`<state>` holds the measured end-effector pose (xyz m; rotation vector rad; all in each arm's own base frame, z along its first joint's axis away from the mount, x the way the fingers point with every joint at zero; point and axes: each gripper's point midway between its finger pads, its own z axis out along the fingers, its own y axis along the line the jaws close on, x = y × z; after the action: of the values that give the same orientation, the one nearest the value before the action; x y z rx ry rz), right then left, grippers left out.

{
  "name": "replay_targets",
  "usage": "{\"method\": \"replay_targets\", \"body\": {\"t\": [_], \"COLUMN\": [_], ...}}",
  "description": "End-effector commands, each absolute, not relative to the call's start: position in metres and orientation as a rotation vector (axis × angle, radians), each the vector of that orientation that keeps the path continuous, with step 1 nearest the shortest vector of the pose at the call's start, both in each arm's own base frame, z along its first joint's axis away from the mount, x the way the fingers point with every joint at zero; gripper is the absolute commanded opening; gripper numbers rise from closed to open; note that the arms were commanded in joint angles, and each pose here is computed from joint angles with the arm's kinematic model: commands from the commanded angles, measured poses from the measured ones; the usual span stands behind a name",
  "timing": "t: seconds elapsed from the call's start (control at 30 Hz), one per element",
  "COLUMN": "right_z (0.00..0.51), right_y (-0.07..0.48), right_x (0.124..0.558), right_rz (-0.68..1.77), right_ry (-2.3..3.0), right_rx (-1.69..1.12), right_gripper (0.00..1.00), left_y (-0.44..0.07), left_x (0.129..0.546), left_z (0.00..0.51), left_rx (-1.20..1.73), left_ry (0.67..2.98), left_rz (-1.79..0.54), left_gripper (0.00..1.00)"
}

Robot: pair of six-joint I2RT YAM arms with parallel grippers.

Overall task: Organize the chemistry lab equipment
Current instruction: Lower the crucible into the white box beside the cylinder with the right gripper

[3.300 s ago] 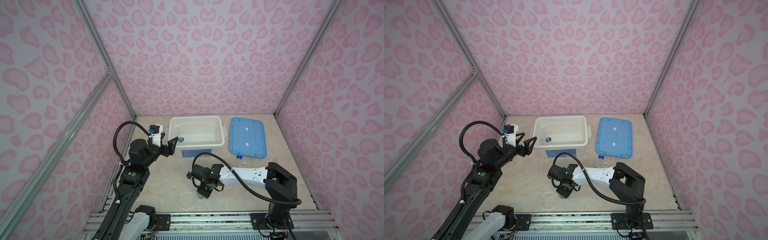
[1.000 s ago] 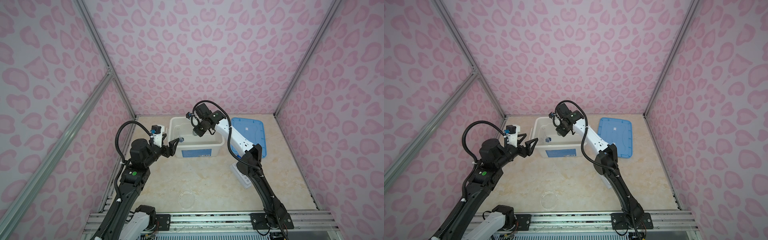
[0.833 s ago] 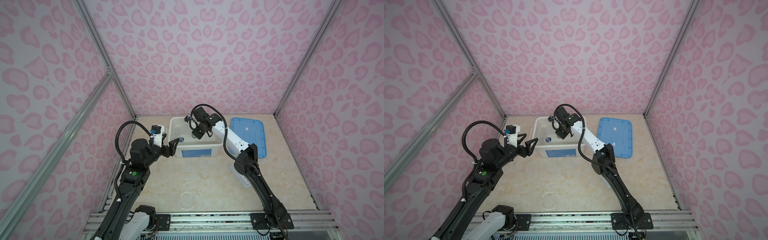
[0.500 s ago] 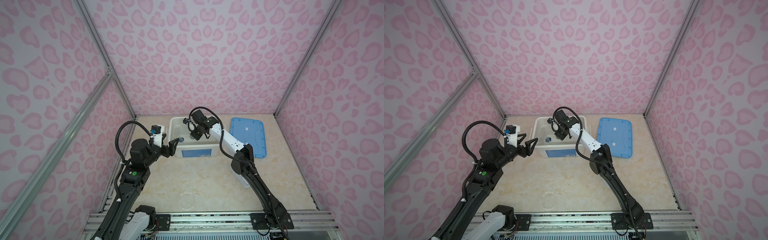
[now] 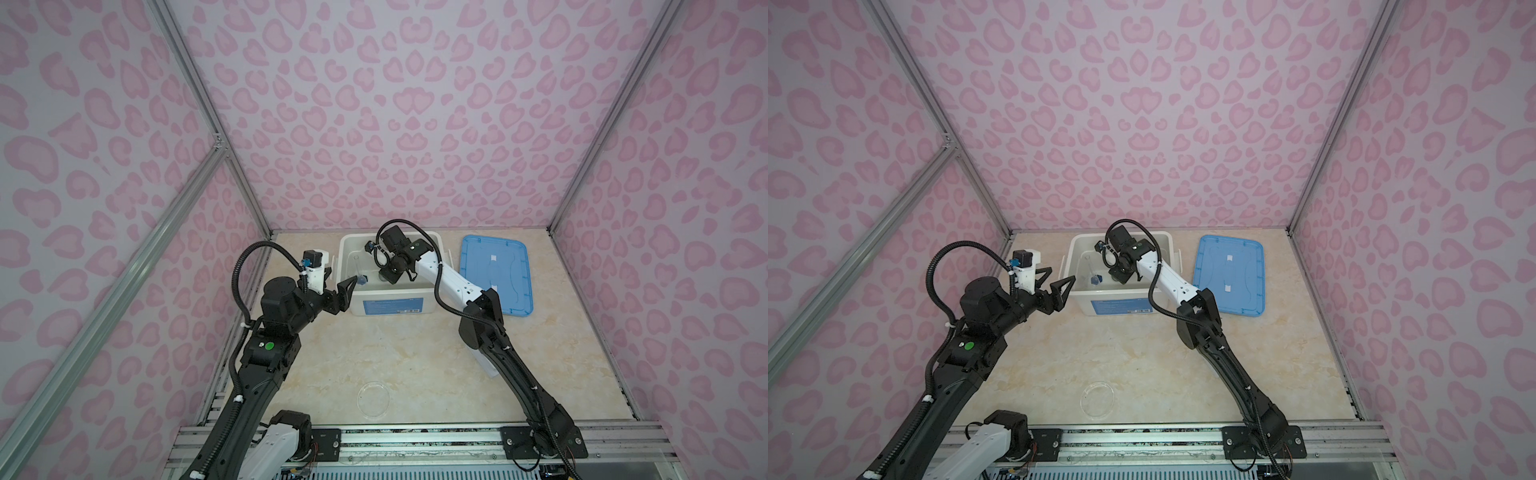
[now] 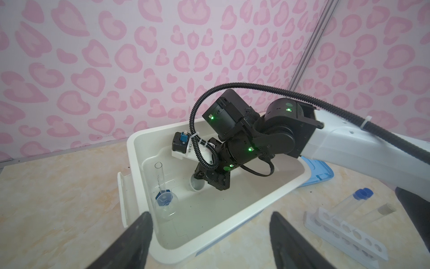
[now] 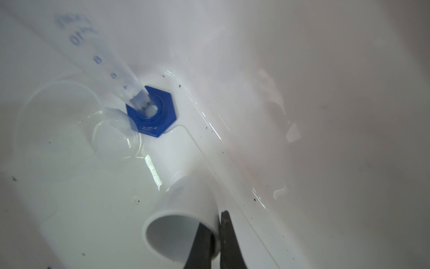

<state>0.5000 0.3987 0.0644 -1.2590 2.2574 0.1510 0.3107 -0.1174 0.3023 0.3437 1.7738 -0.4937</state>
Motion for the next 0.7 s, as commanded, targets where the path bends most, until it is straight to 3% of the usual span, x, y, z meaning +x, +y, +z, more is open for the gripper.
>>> {"method": "replay_targets", "body": {"t": [0.0,0.67], "right_z": [0.058,0.038], "right_y": [0.403,0.405], "right_x": [0.503,0.508], "right_rz": [0.17,0.162], "right_ry": [2.243,2.246], "right_rx": [-1.26,-1.264], "right_gripper": [0.04,0.04], "left_y": [-0.116,-0.116], "left_x": [0.312,0.314], "left_z": [0.304,0.3], "left_rx": [0.35,0.347], "left_ry": [1.762,1.774], "left_rz": [-0.477,-0.477], "left_gripper": [0.81,0.81]}}
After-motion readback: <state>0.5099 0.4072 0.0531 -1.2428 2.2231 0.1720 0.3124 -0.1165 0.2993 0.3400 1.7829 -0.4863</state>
